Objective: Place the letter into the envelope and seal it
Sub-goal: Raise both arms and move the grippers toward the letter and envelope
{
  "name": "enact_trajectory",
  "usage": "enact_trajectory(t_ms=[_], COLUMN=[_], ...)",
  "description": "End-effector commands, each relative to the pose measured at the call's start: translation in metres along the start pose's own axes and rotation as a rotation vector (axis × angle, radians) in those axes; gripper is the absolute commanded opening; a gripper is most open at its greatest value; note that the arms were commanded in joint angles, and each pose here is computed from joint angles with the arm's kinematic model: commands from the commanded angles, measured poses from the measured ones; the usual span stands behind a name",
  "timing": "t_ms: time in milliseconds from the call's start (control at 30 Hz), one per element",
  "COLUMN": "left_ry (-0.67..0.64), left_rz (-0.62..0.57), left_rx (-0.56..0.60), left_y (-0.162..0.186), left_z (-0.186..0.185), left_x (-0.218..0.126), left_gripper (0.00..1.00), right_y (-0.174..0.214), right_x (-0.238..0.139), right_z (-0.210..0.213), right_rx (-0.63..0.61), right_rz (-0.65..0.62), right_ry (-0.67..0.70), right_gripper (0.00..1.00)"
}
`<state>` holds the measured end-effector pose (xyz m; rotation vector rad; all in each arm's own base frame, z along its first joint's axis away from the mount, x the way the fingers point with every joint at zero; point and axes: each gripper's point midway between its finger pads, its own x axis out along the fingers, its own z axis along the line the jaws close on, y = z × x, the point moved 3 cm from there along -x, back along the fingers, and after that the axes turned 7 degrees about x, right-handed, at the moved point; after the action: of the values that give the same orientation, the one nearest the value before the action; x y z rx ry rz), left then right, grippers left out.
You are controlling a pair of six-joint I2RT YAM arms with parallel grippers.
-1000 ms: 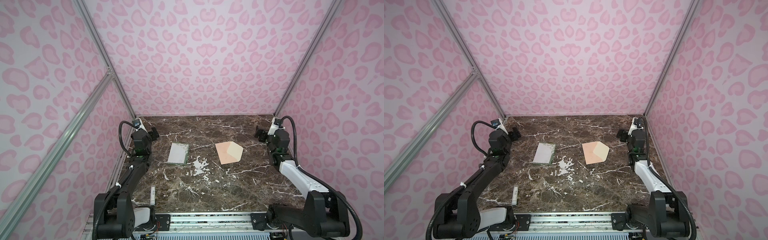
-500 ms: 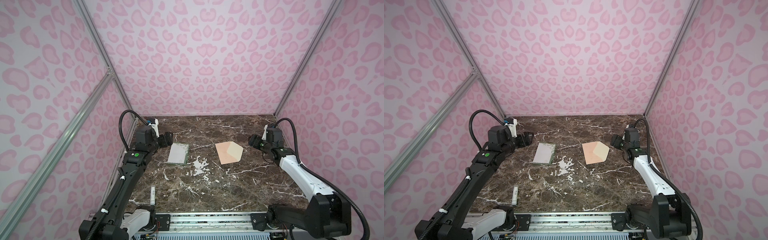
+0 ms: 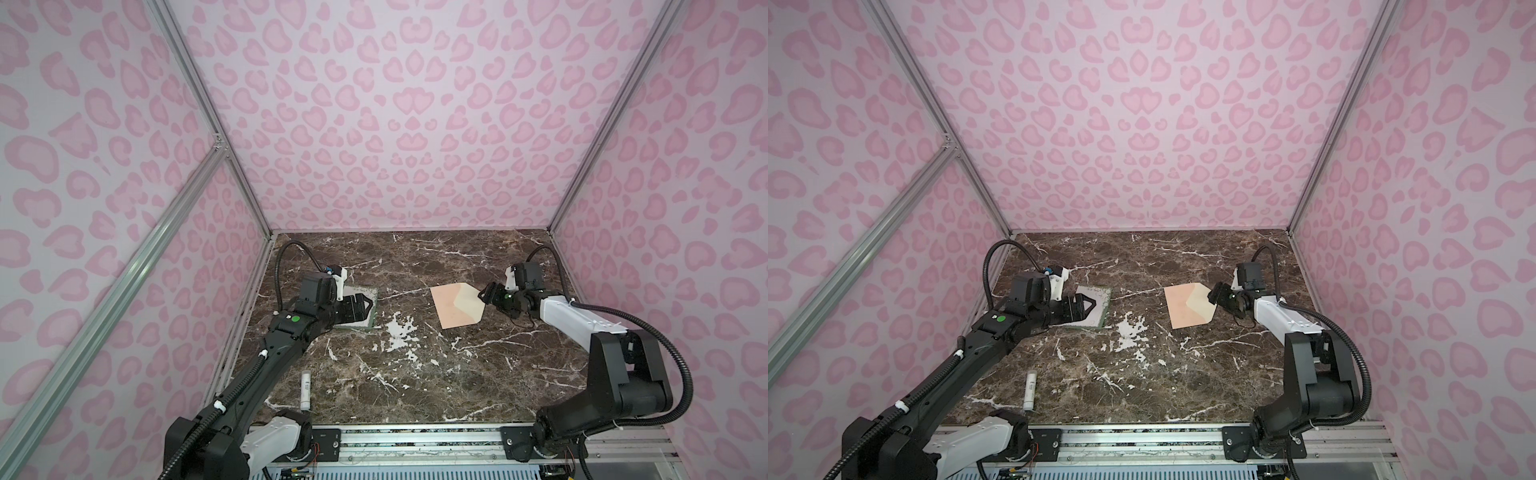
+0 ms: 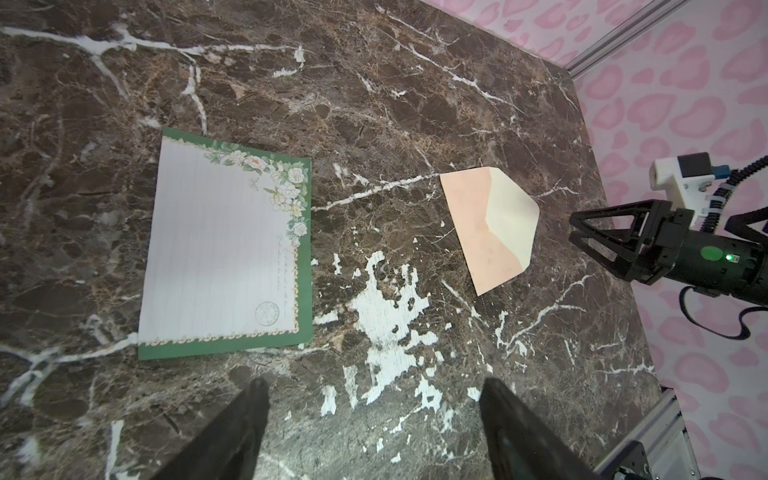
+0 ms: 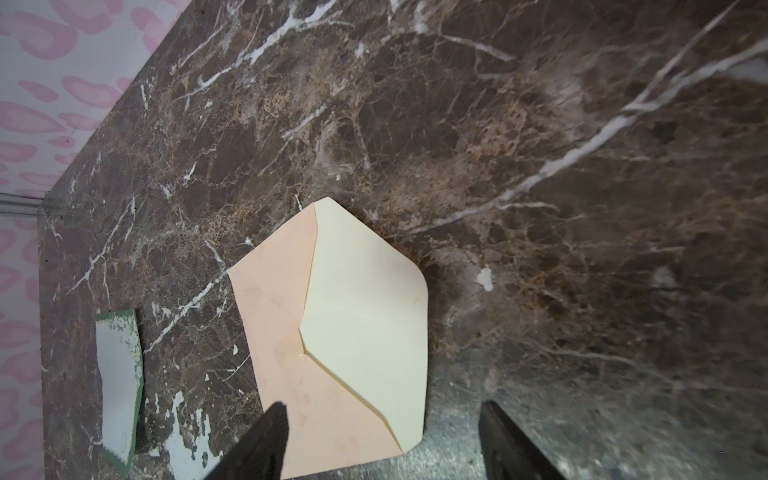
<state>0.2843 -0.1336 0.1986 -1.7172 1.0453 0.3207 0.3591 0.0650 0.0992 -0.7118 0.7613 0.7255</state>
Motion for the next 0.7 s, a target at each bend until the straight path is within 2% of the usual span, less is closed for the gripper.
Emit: enact_trajectory(t_ms=[0, 167, 367, 533, 667], left_ry=[-0.007, -0.052, -0.087, -0.077, -0.083], left_rz=[-0.037, 0.004, 0.071, 0.069, 0.06], left_rx=[-0.002, -0.019, -0.094, -0.134, -0.142], left_y=[-0.008, -0.003, 0.011, 0.018, 0.019], left_z=[0.0, 0.008, 0.02, 0.021, 0.022], left_x=[0.001, 0.007, 0.02, 0.024, 0.02], left_gripper=[0.83, 0.84, 0.89, 0.9, 0.89], right_y=[0.001, 0.003, 0.014, 0.033, 0.058], right_x=[0.005, 0.006, -0.001, -0.005, -0.005], right_z=[0.004, 0.009, 0.028, 0.062, 0.098], right_rx=[0.003, 0.002, -0.029, -0.054, -0.035], right_rz=[0.017, 0.02, 0.012, 0.009, 0.022], right_ry=[-0.029, -0.03, -0.036, -0.086, -0.177], right_gripper=[0.74, 0.74, 0.74, 0.73, 0.69])
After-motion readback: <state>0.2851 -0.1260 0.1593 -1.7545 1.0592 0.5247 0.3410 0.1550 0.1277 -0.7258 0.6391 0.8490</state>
